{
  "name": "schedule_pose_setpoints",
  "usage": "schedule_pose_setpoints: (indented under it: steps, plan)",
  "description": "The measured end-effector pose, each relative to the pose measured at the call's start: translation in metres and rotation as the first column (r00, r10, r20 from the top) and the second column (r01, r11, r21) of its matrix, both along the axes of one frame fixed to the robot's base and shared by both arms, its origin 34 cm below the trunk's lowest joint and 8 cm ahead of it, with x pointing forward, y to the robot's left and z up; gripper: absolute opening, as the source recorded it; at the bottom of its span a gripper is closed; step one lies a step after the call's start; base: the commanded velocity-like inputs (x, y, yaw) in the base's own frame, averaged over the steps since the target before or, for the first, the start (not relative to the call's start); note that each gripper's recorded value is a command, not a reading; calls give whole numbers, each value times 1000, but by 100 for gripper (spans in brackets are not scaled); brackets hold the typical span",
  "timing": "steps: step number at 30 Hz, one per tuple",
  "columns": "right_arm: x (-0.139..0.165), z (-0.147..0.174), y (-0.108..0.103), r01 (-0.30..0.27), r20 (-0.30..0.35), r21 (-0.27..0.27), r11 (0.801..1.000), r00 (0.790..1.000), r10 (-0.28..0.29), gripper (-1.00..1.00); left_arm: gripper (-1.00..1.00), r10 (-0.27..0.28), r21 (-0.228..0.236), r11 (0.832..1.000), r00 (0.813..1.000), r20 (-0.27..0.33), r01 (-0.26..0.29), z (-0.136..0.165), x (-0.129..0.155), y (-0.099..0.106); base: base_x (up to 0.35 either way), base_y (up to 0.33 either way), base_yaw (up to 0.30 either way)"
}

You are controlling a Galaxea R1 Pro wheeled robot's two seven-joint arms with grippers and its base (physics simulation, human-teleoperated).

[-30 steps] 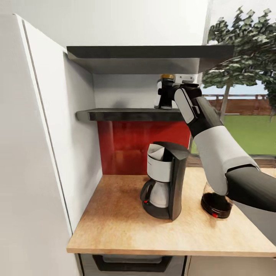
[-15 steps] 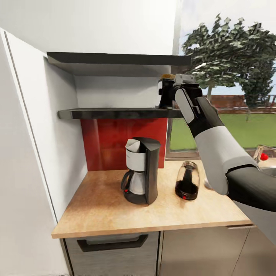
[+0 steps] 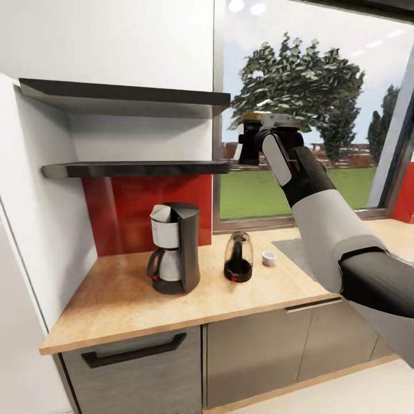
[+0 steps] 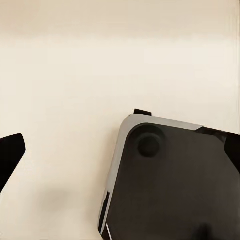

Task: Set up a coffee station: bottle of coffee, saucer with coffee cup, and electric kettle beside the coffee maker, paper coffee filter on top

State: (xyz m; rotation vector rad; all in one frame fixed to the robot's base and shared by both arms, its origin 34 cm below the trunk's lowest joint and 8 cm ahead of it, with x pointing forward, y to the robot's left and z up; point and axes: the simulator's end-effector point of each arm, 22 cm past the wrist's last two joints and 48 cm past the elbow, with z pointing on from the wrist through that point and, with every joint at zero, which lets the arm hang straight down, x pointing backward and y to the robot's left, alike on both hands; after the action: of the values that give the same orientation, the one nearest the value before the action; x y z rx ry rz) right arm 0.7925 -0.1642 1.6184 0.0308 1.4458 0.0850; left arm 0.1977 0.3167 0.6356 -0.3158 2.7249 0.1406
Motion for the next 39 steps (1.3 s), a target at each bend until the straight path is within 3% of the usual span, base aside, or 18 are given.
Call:
schedule_pose_setpoints:
  steps: [7, 9, 14, 19, 23, 27, 29, 31, 33, 39]
  plan:
    - [0, -1, -1, -1, 2, 3, 1000, 1000, 1, -100, 100, -2, -1, 1000, 1000, 2, 2, 0, 0, 0, -4, -3, -265]
    - [3, -7, -11, 16, -5, -1, 1000, 1000, -16, -100, 100, -2, -2, 1000, 1000, 2, 2, 0, 0, -1, 0, 0, -59]
    - [27, -91, -69, 95, -121, -7, 995, 988, -95, -100, 100, -2, -2, 1000, 1000, 2, 2, 0, 0, -1, 0, 0, -11]
    - [35, -167, -124, 167, -214, -28, 985, 962, -170, -100, 100, -2, -2, 1000, 1000, 4, 2, 0, 1, 0, 0, 0, -1]
    - [42, -210, -138, 190, -231, -15, 982, 955, -188, -100, 100, -2, -2, 1000, 1000, 3, 2, 0, 1, -1, 0, 0, 0]
    - [55, -287, -158, 230, -326, -18, 973, 919, -223, -100, 100, -4, -3, 1000, 1000, 5, 4, 0, 2, -2, 0, 0, 0]
    - [59, -287, -153, 198, -298, -1, 980, 936, -190, -100, 100, -4, -3, 1000, 1000, 8, 4, 1, 2, -2, 0, 0, 0]
    - [66, -303, -129, 78, -285, 29, 997, 956, -67, -100, 100, -5, -3, 1000, 1000, 8, 5, 1, 2, -2, 0, 0, 0]
    - [68, -326, -108, -37, -283, 49, 998, 958, 50, -100, 100, -6, -4, 1000, 1000, 9, 6, 1, 3, -3, 0, 0, 0]
    - [68, -326, -103, -73, -240, 49, 996, 967, 82, -100, 100, -5, -3, 1000, 1000, 10, 5, 1, 3, -3, 0, 0, 10]
